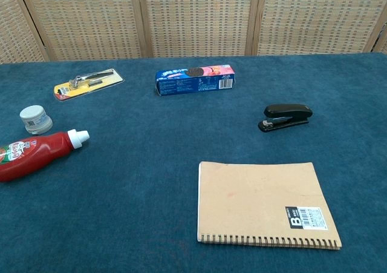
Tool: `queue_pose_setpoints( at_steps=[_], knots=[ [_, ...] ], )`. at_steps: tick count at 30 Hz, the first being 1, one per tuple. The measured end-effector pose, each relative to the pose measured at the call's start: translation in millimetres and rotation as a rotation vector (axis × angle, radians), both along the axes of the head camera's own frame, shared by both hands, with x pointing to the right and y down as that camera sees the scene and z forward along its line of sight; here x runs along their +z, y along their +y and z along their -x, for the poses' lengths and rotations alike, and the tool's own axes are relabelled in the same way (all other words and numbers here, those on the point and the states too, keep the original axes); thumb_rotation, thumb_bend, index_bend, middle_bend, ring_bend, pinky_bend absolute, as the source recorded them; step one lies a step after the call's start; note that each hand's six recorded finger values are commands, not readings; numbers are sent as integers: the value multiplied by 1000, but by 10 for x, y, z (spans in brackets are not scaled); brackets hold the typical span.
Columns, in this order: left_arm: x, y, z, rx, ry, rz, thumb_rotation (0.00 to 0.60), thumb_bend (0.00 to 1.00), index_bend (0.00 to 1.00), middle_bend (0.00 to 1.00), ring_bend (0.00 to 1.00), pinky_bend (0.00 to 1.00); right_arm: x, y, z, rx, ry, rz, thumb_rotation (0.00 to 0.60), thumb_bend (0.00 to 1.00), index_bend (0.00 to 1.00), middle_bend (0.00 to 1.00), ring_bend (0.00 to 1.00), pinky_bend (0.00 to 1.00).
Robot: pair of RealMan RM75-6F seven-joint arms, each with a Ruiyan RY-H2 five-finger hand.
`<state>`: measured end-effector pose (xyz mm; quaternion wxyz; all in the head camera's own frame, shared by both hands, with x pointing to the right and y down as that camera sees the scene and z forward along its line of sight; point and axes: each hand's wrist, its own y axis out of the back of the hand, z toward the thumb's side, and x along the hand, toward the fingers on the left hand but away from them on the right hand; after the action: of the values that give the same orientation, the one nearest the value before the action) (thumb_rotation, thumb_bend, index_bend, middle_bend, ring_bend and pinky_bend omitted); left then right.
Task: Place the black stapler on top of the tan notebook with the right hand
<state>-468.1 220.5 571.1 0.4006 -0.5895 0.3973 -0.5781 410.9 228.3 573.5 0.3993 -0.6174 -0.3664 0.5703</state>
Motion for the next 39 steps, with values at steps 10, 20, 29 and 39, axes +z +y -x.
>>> queue_pose_setpoints(
  at_steps=[10,20,29,39],
  knots=[
    [-12,-18,10,-12,6,-3,600,209,17,0,0,0,75,10,-29,8,5,29,600,148,98,0,0,34],
    [-76,-28,24,-15,16,-24,600,209,15,0,0,0,34,4,-2,6,-9,12,600,150,98,0,0,34],
    [-50,-20,37,-19,11,-11,600,209,15,0,0,0,46,-1,9,6,-4,12,600,152,98,0,0,34],
    [-69,-12,38,-22,12,-16,600,209,15,0,0,0,30,-24,25,3,-14,0,600,152,98,0,0,34]
  ],
)
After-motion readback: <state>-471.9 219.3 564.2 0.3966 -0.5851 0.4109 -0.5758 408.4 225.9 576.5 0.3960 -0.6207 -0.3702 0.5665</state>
